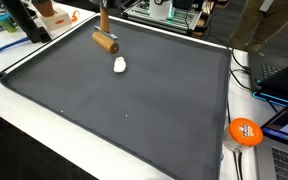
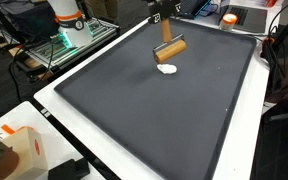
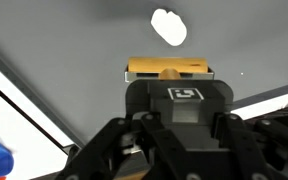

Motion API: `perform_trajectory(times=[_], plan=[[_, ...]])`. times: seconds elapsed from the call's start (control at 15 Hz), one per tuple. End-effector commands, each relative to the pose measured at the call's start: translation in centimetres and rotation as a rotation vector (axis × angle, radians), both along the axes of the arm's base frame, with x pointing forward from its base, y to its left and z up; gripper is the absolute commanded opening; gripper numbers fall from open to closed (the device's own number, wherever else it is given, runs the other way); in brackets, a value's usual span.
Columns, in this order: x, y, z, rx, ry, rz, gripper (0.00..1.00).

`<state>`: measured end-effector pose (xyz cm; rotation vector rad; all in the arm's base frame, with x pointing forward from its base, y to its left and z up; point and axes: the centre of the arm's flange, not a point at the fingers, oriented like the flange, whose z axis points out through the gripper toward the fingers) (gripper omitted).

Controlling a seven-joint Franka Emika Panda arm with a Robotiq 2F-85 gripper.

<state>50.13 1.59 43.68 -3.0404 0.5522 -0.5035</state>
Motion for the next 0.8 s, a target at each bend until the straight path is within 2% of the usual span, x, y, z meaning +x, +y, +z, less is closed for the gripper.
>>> perform_trajectory(times=[0.0,0.13,0.33,0.73], plan=[[-4.3,3.0,-0.9,-0.048,-0.056,-0.018,0.22],[-5.9,5.2,-1.9,-0.078,-0.117,-0.029,0.22],[-7.9,7.6,-3.1,-0.111,-0.158,-0.062,0.22],[-10.1,9.6,-4.5,-0.130,-0.249,-0.174,0.22]])
